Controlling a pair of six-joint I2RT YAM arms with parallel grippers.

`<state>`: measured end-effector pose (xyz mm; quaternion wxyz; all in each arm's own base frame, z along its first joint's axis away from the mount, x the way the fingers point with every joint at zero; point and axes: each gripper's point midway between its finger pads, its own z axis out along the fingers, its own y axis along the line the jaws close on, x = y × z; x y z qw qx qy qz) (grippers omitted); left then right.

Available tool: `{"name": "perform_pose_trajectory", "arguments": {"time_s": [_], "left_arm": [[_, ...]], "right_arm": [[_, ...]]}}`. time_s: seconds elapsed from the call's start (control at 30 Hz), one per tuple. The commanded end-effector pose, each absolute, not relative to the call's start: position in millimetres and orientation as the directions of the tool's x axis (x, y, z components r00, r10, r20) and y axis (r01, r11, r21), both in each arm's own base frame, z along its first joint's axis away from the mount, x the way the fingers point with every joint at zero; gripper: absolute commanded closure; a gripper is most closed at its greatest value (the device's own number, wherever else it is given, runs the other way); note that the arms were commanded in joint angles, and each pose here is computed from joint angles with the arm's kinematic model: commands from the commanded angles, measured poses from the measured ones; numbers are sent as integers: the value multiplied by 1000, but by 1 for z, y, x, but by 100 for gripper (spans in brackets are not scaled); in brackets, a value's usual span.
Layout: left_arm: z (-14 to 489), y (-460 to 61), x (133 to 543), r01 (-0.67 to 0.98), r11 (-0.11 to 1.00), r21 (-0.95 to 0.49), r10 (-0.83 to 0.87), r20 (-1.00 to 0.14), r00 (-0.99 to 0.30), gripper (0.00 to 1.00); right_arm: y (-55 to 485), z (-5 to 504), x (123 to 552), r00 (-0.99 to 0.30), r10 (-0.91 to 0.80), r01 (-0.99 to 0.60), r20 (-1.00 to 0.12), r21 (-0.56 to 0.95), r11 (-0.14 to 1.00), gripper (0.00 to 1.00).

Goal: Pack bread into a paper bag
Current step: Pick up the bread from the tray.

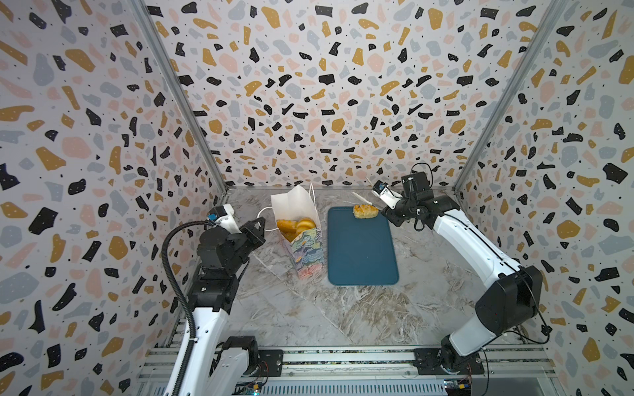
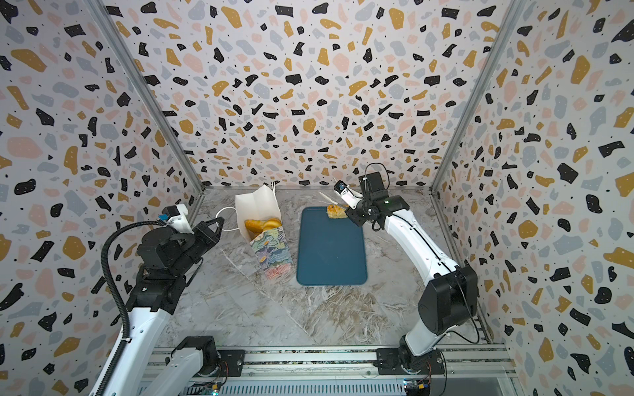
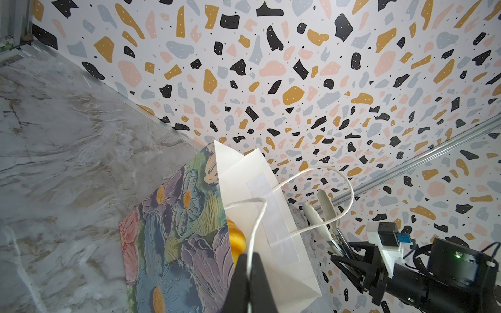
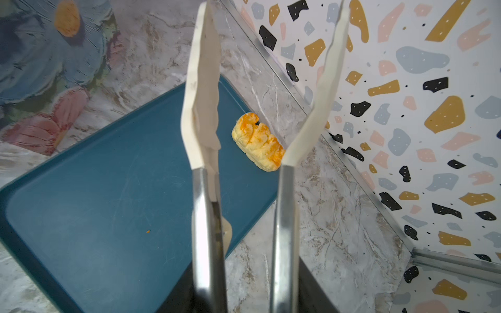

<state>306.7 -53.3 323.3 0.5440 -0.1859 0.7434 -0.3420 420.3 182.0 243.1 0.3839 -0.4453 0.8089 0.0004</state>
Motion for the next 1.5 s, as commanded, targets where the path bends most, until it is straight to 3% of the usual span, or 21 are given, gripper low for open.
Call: {"name": "perform_pose_trajectory", "arguments": {"time_s": [0.0, 0.63, 1.47], "left_arm": [[329, -53, 307, 115, 699, -706, -647, -692, -319, 100], [323, -52, 317, 93, 704, -704, -645, -688, -334, 100], [321, -50, 321, 80, 709, -701, -643, -689, -336, 100]], "right_arm": [[175, 260, 436, -258, -741, -703, -619, -406, 584, 52], [146, 188, 477, -328, -775, -749, -541, -351, 562, 49], [125, 104, 468, -445, -749, -781, -491, -196, 593, 47]]}}
